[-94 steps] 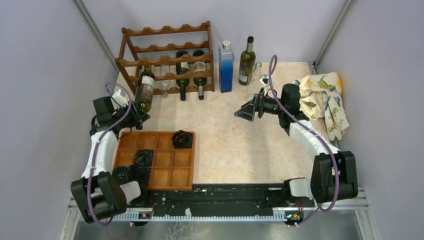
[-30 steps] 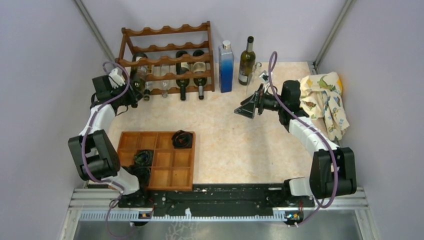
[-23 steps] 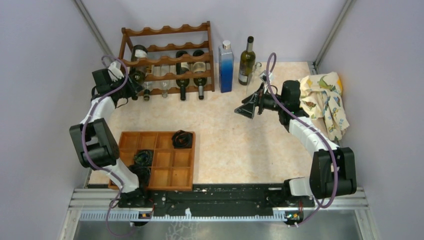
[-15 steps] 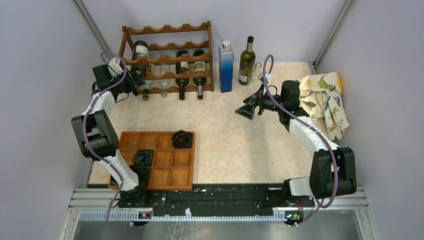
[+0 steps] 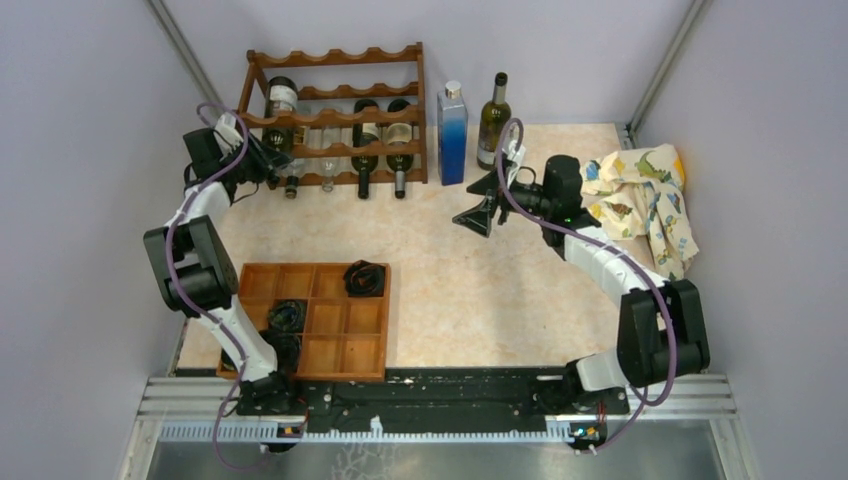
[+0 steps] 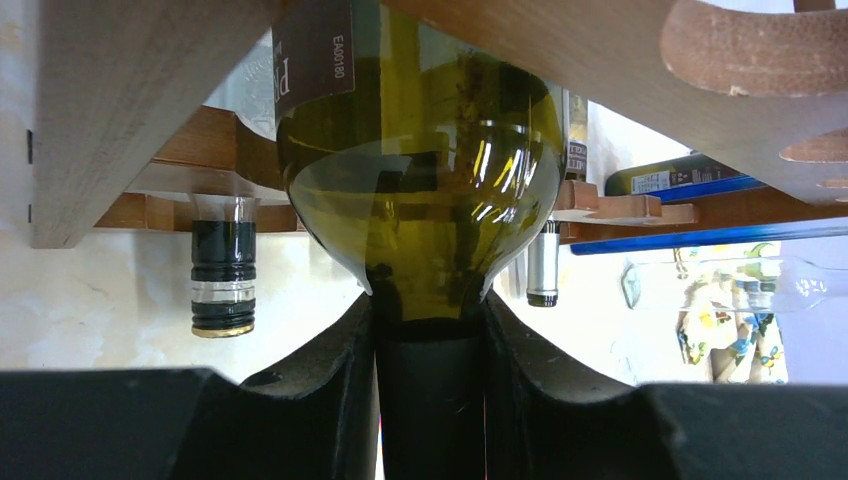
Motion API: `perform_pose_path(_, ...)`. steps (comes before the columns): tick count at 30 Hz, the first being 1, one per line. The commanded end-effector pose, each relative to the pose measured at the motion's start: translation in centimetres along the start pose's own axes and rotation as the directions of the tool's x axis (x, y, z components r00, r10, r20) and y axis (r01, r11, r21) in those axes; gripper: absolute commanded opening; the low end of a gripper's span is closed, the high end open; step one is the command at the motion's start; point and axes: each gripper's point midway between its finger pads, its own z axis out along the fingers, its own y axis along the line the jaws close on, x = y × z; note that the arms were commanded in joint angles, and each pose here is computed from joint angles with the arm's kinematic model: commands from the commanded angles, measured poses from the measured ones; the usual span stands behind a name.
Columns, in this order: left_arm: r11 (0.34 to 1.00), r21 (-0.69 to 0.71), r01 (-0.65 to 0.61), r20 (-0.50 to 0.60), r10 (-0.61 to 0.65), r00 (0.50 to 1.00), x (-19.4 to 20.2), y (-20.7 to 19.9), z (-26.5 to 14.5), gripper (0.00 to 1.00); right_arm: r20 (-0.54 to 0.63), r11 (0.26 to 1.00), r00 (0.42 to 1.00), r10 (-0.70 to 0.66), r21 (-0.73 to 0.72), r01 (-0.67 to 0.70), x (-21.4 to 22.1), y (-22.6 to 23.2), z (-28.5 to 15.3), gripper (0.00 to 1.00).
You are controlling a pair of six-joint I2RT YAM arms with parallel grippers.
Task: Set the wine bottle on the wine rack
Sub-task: Place the wine bottle in the wine rack.
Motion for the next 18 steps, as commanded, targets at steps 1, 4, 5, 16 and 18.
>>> perform_pose_path(1, 0.98, 0.144, -0.138, 0.108, 0.123, 0.986, -2.9, -4.6, -1.3, 0.0, 0.075, 0.989, 0.987, -0.143, -0.016, 0.145, -3.1, -0.1, 1.3, 0.98)
perform_pose_path(4, 0.981, 0.109, -0.158, 0.121, 0.144, 0.982, -2.6, -4.3, -1.7, 0.0, 0.082, 0.987, 0.985, -0.154, -0.028, 0.157, -3.3, 0.0, 1.8, 0.98)
perform_pose_path(5, 0.983, 0.099, -0.157, 0.123, 0.144, 0.982, -2.6, -4.1, -1.7, 0.0, 0.083, 0.986, 0.984, -0.159, -0.034, 0.162, -3.4, -0.1, 2.0, 0.98)
perform_pose_path(16, 0.968, -0.058, -0.244, 0.084, 0.249, 0.965, -3.3, -4.2, -0.2, 0.0, 0.099, 0.982, 0.981, -0.165, -0.074, 0.173, -4.1, 0.2, 3.4, 0.98)
perform_pose_path(18, 0.961, -0.084, -0.263, 0.085, 0.27, 0.959, -3.5, -4.3, -0.2, 0.0, 0.099, 0.982, 0.982, -0.164, -0.073, 0.171, -4.1, 0.3, 3.4, 0.98)
